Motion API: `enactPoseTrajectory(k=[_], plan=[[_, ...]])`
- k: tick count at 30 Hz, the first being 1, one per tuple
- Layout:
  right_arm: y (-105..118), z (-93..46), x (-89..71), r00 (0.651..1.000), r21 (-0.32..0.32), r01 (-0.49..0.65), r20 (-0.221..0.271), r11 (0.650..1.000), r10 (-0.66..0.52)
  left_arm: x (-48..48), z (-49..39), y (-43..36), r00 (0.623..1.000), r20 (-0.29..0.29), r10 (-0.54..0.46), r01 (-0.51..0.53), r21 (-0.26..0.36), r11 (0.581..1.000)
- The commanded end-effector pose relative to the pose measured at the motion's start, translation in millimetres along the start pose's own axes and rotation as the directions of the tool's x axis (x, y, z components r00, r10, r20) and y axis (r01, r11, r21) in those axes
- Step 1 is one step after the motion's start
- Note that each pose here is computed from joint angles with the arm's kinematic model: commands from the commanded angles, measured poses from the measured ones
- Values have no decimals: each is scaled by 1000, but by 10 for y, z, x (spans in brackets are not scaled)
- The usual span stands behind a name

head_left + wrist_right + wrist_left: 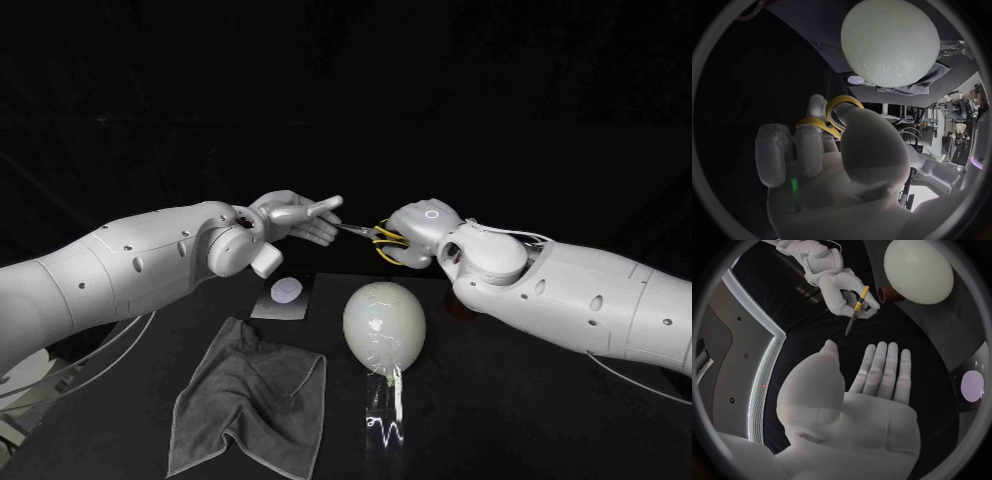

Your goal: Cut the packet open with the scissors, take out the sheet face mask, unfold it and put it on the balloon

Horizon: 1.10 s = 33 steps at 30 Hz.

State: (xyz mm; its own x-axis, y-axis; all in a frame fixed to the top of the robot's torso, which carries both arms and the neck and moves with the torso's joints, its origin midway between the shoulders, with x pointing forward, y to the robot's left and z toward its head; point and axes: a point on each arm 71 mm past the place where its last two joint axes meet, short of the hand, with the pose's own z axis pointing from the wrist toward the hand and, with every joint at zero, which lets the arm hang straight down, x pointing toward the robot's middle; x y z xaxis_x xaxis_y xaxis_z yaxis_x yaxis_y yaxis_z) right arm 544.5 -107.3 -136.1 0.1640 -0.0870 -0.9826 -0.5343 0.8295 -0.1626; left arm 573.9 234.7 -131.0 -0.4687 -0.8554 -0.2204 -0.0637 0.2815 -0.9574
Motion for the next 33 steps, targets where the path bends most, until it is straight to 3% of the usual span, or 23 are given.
enactPoseTrajectory(k=[1, 4, 7, 10, 14, 17, 25, 30, 33], plan=[[-164, -92, -91, 975, 26, -203, 98, 979, 199, -168, -50, -25, 988, 114, -103, 92, 99, 991], [-343, -229, -118, 925, 59, -365, 135, 929, 355, -256, -124, 36, 981, 151, -125, 102, 150, 983], [-511, -372, -123, 844, 84, -528, 162, 845, 511, -305, -187, 113, 976, 173, -135, 103, 184, 977], [-664, -525, -103, 721, 105, -691, 178, 716, 670, -338, -261, 220, 971, 194, -140, 97, 219, 971], [-799, -756, -45, 491, 129, -871, 215, 474, 844, -332, -374, 427, 974, 209, -90, 36, 247, 968], [-811, -908, 31, 327, 147, -943, 231, 299, 916, -310, -448, 600, 974, 219, -49, -7, 250, 968], [-641, -1186, 280, 18, 196, -980, 245, -31, 969, -224, -538, 916, 960, 214, 178, -227, 232, 946], [-540, -1315, 413, -105, 217, -962, 264, -165, 959, -153, -538, 1042, 926, 193, 324, -362, 217, 906], [-500, -1373, 469, -149, 224, -951, 274, -214, 950, -125, -524, 1102, 900, 179, 397, -429, 199, 881]])
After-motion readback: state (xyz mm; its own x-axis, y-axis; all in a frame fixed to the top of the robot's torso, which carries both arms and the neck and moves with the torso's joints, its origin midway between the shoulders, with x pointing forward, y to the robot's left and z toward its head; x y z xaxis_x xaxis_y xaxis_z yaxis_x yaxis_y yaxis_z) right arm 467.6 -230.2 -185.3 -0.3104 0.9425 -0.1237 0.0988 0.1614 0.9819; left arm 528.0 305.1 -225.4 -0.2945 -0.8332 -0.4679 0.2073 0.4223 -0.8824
